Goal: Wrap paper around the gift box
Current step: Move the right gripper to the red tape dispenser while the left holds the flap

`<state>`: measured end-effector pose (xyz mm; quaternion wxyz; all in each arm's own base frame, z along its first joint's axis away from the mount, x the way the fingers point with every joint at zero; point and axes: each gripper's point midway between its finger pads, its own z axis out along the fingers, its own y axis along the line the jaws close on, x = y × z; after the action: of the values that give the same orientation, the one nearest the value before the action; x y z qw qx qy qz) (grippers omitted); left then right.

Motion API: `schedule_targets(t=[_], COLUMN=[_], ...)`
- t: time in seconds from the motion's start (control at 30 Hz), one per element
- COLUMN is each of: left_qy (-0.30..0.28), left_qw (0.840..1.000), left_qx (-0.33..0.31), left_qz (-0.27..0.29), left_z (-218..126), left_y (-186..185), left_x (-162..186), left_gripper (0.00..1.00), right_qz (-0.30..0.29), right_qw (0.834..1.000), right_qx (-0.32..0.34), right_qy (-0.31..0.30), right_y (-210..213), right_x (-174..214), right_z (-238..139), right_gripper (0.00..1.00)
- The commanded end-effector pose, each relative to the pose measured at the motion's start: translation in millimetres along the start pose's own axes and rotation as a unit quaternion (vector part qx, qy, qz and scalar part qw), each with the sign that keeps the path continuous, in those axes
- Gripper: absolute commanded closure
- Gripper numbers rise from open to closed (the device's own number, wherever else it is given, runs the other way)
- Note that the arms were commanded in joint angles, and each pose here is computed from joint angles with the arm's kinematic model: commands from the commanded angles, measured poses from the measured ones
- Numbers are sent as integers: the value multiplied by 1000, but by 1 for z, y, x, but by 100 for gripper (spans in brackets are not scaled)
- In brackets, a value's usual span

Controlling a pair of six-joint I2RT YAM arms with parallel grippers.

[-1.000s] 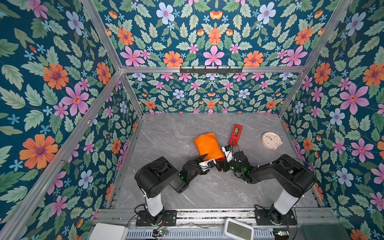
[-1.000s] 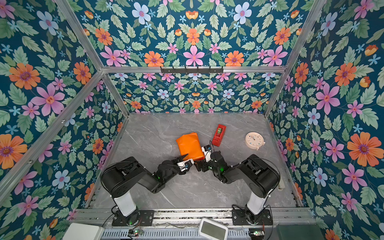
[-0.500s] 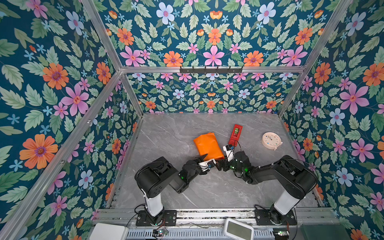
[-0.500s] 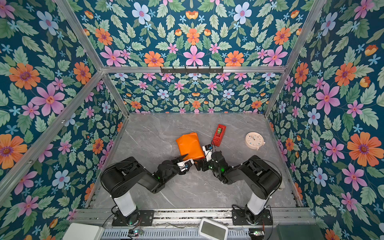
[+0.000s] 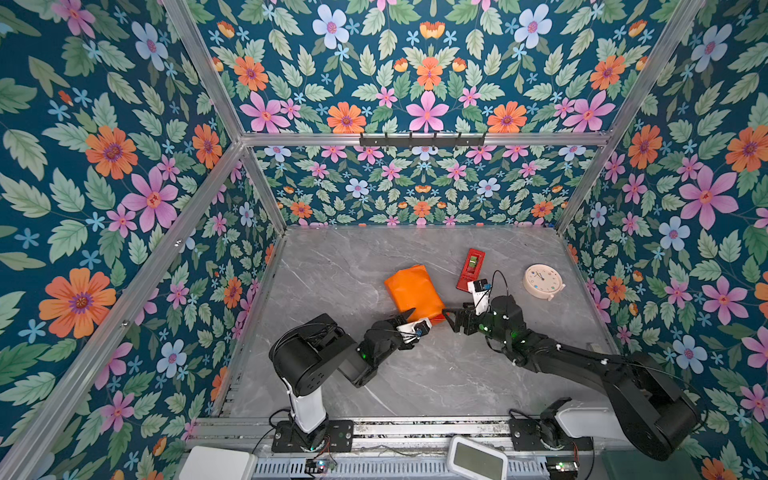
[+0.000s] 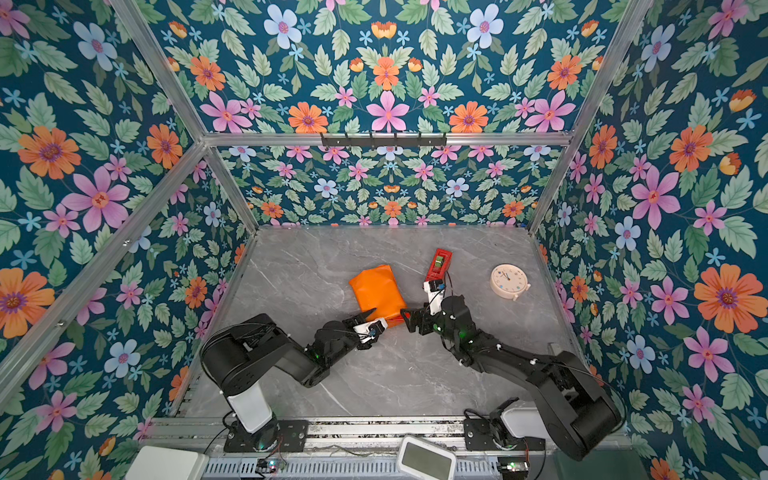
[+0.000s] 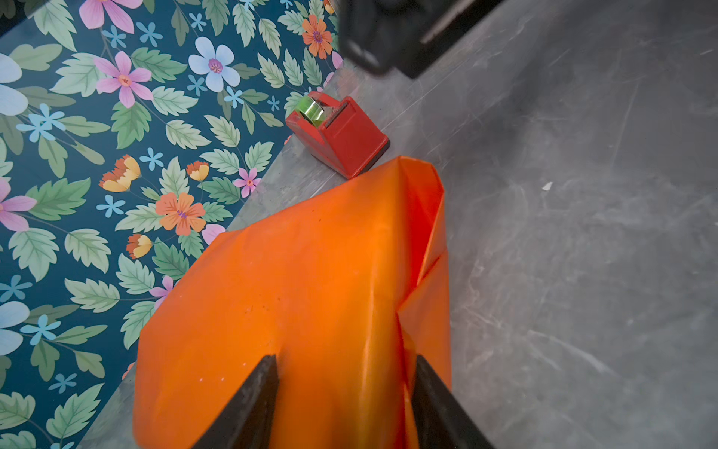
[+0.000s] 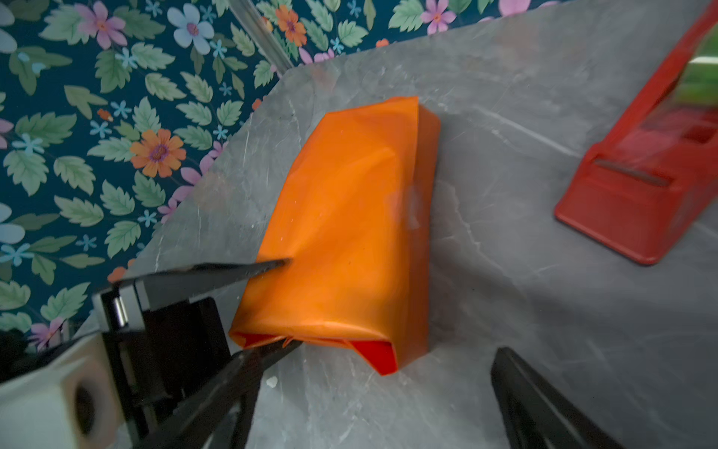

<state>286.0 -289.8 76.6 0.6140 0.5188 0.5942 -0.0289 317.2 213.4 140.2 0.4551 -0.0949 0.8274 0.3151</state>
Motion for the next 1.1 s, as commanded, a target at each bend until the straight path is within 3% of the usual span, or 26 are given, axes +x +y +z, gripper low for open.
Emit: schedule_targets(t=[0.0,0.27,0.47,0.7,1.07], left_qy=[40,41,40,40,38], left_qw=[998,998,998,998,998], left_qx=[41,41,40,42,41], left_qz=[-8,-7,-7,-6,-7], left_z=[-3,-3,-2,-3,-3], left_y=[-20,-20,-20,-21,-19], left_x=[21,22,21,22,20], left_gripper=[45,45,45,45,45], right_qz=[47,189,295,344,371], right_qw=[997,971,947,931,920], right_qx=[45,123,90,57,54], right_qy=[51,83,91,108,116], right_y=[-20,-69,-96,-118,-139], right_x=[4,-48,-76,-82,-78], right_z=[-13,-23,1,45,77], right_gripper=[7,12,28,43,51])
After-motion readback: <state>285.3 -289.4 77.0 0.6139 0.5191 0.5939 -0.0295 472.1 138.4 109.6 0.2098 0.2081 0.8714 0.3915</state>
